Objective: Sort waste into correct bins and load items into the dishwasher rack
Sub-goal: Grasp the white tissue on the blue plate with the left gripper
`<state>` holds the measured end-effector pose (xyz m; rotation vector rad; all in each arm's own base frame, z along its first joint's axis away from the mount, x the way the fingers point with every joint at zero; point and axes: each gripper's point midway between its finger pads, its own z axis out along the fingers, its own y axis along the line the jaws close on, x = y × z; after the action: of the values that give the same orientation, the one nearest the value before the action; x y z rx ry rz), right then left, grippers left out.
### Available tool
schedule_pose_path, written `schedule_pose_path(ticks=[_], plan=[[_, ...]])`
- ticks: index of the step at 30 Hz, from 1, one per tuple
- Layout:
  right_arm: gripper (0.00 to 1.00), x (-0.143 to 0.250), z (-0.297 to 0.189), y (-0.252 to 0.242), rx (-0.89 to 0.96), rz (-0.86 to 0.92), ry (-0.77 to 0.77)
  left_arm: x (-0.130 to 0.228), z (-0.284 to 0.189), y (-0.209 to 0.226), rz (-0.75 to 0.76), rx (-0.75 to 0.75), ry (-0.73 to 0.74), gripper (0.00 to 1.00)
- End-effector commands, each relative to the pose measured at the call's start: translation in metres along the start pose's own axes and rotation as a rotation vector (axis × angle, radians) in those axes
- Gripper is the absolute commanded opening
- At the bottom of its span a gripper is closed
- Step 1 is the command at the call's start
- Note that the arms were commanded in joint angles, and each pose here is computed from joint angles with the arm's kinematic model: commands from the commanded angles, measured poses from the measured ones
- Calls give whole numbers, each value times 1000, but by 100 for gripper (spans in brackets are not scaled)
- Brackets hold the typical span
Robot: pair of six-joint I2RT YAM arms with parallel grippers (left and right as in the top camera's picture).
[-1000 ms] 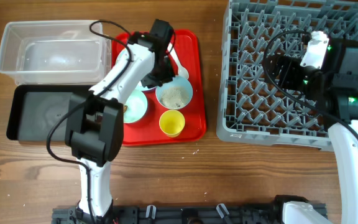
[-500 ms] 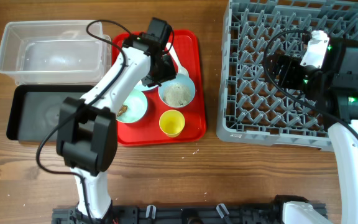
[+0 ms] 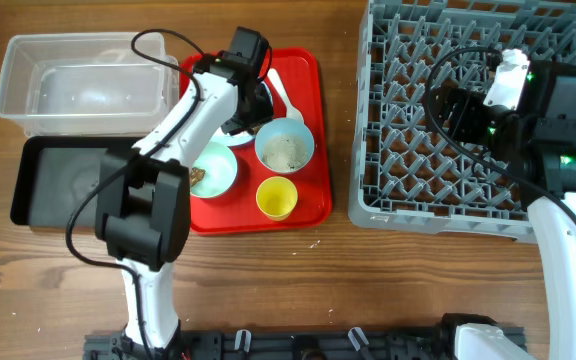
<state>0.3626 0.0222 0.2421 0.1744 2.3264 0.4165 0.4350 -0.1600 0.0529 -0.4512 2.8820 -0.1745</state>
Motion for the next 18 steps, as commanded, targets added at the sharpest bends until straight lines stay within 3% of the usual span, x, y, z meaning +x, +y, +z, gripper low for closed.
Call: schedule_pose_path(ticks=[1, 9, 18], plan=[[100, -4, 0, 2, -7, 12, -5, -8, 6, 1, 4, -20, -31, 45], [100, -1, 4, 0, -4, 17, 10, -12, 11, 7, 4, -57, -50, 49], [100, 0, 5, -1, -2, 19, 14, -7, 19, 6, 4, -51, -24, 44]])
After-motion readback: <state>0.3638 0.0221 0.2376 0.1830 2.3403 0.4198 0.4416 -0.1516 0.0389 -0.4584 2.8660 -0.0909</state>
